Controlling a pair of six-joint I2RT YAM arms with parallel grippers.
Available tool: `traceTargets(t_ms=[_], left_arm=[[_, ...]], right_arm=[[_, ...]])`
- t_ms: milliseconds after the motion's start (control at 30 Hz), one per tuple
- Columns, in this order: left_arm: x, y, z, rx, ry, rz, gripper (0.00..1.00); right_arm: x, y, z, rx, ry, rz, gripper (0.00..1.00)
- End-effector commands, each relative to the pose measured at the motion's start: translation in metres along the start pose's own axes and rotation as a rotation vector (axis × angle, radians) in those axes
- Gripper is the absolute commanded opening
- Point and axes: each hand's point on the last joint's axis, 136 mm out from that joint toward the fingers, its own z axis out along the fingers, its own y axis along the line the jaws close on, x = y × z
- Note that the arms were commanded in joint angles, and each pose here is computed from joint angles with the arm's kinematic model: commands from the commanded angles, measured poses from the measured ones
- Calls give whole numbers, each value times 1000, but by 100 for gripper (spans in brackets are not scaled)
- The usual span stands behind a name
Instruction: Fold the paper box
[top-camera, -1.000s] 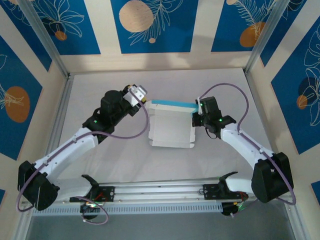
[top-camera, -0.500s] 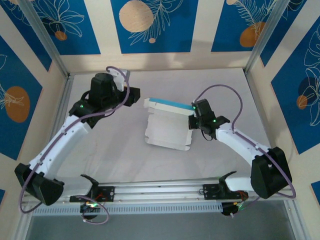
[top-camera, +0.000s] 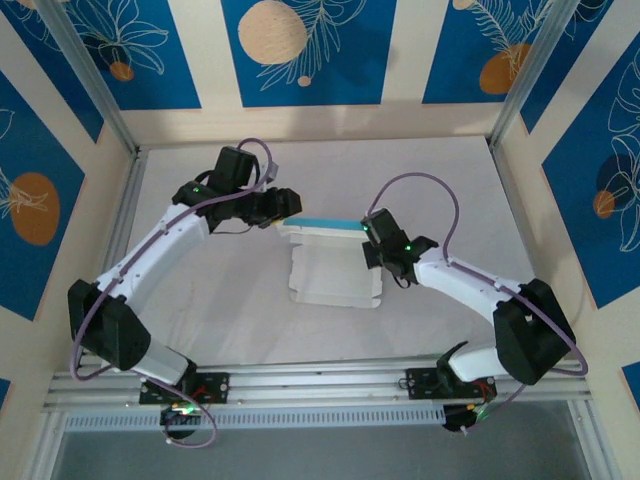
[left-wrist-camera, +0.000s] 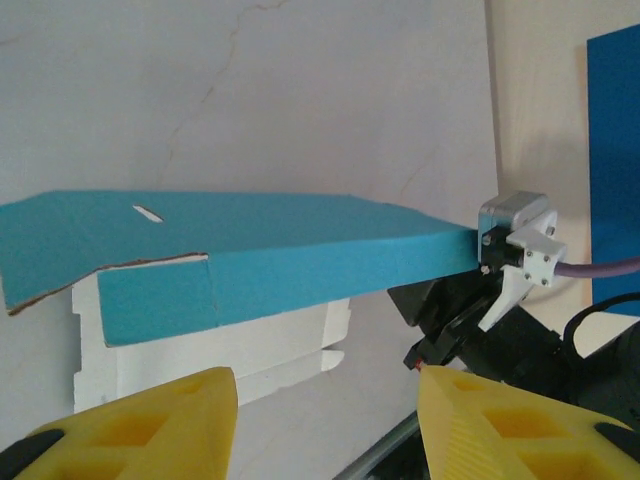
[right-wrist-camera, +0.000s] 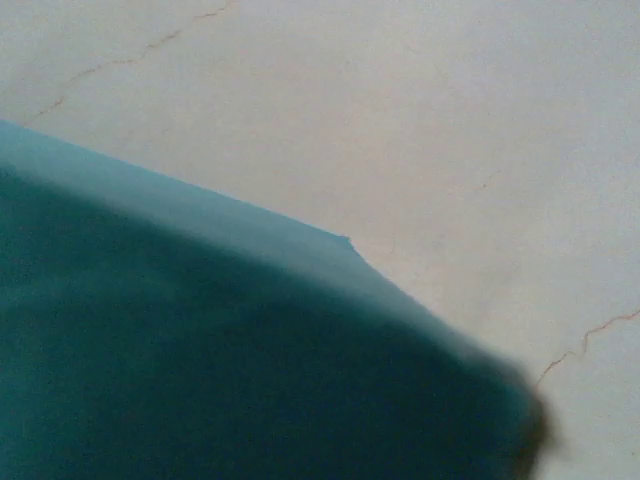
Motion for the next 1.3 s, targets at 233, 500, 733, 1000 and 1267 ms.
traceTargets(t_ms=[233, 500, 733, 1000, 1267], left_arm=[[8, 23, 5, -76, 47, 4, 56], [0, 36, 16, -86, 18, -2, 58], [3, 39, 28, -57, 34, -34, 57], [10, 45, 35, -39, 42, -63, 57], [9, 41, 42, 13, 36, -105, 57]], right_arm=[[-9, 3, -2, 26, -46, -12, 0], [-12, 10, -6, 18, -57, -35, 0], [-10, 9, -5, 26, -46, -48, 0], [-11, 12, -2, 26, -34, -51, 0], [-17, 15, -6, 3, -37, -35, 0]])
